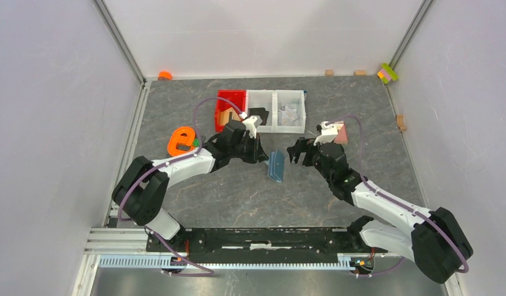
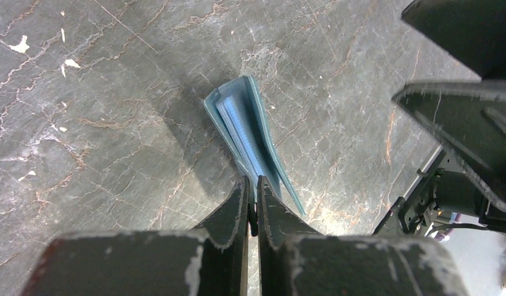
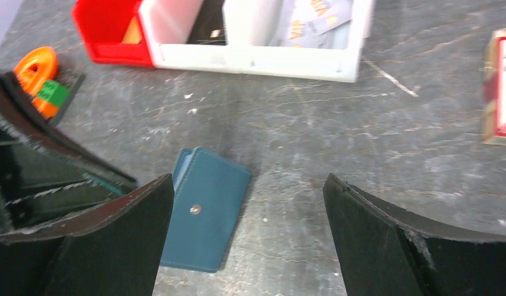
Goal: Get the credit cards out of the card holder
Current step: Open the card holder at the center of the board.
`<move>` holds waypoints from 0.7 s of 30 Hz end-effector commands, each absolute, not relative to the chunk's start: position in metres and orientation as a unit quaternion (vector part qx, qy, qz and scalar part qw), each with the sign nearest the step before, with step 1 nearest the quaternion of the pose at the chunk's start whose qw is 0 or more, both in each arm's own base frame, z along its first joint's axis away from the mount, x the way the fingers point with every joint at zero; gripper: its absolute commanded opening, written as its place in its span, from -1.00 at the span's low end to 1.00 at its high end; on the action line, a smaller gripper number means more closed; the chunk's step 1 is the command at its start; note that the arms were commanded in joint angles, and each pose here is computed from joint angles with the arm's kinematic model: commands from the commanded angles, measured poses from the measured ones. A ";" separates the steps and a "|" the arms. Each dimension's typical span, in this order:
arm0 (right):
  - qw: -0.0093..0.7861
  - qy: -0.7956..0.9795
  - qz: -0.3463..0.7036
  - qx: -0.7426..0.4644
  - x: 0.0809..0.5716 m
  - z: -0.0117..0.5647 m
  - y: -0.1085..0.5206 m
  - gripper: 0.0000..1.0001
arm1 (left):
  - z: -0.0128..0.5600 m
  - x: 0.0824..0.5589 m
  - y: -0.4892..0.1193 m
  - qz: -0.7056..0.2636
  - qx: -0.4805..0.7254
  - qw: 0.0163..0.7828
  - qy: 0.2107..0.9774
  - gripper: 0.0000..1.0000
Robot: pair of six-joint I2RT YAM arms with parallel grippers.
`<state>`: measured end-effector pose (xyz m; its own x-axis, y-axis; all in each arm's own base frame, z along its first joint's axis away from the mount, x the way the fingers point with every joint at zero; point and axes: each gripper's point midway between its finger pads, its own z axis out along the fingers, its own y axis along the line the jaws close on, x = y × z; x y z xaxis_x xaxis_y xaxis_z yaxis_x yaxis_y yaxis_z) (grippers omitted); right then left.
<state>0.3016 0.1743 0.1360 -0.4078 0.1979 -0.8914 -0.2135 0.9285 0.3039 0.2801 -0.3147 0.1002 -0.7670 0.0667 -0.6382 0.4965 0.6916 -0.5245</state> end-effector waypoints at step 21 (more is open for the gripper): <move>0.437 0.850 0.260 -0.137 0.274 0.072 0.231 0.74 | 0.127 0.281 -0.329 -0.383 0.180 0.343 0.839 -0.80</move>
